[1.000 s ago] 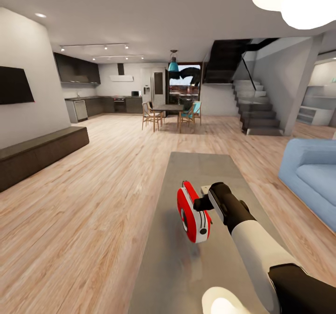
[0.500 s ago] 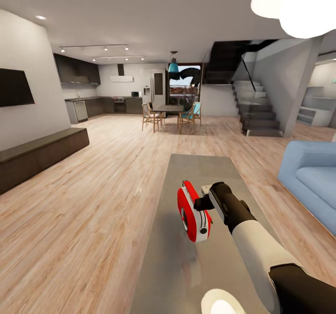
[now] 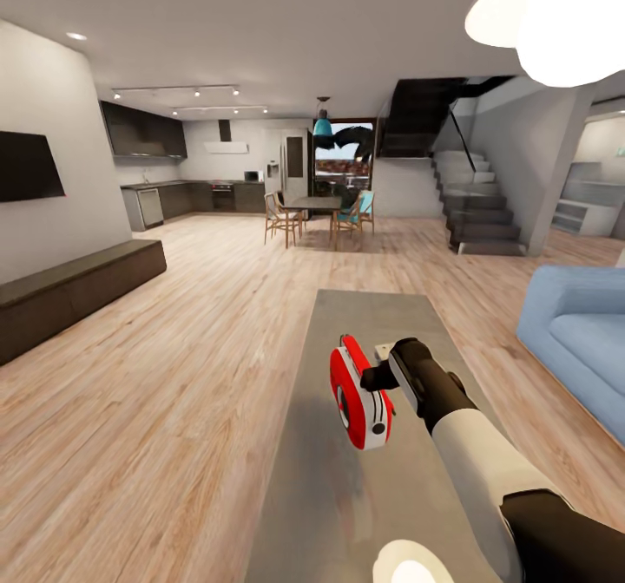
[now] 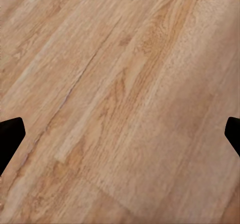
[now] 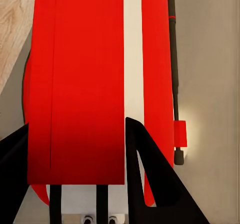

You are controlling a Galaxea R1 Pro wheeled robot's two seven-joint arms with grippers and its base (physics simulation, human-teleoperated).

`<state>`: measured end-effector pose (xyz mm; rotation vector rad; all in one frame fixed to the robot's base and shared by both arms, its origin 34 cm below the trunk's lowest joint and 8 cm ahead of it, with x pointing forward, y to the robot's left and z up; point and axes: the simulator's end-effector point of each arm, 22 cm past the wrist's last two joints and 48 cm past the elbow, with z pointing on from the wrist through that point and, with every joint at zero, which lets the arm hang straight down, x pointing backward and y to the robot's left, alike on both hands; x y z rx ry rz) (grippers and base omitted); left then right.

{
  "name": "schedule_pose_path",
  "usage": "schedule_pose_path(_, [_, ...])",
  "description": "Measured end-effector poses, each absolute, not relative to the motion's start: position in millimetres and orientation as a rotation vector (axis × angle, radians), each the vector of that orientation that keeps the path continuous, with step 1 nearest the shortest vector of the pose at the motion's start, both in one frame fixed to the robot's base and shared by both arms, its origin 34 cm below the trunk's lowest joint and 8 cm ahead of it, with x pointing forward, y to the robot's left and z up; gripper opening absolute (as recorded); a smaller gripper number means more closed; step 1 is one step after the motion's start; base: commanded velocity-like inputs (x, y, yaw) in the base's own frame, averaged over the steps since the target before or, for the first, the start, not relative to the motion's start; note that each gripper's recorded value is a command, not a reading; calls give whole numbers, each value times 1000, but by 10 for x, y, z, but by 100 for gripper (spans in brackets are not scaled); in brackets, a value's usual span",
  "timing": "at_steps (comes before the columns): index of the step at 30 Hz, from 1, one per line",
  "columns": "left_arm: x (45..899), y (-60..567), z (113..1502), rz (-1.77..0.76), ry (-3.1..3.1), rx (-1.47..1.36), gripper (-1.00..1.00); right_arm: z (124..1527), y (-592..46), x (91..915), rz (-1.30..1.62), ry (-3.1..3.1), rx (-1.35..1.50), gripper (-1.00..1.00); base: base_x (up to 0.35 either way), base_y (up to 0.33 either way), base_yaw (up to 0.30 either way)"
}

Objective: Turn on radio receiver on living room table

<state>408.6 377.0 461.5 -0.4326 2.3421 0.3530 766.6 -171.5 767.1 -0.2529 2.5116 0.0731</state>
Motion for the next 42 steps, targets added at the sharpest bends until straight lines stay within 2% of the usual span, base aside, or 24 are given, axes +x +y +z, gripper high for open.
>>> schedule_pose_path(18, [4126, 3771, 4959, 353, 2342, -434, 100, 8017, -1674, 7701, 103, 2510, -264, -100, 0, 0, 0])
schedule_pose_path(26, [4137, 3770, 5087, 353, 2343, -434, 100, 8168, -1455, 7575, 392, 2510, -348, -100, 0, 0, 0])
schedule_pose_path(30, [4140, 3760, 5088, 352, 2343, -431, 100, 8156, -1497, 7507, 437, 2515, -412, -100, 0, 0, 0])
schedule_pose_path(42, [4155, 3764, 5103, 355, 2335, -425, 100, 8202, -1331, 7117, 798, 2400, -716, -100, 0, 0, 0])
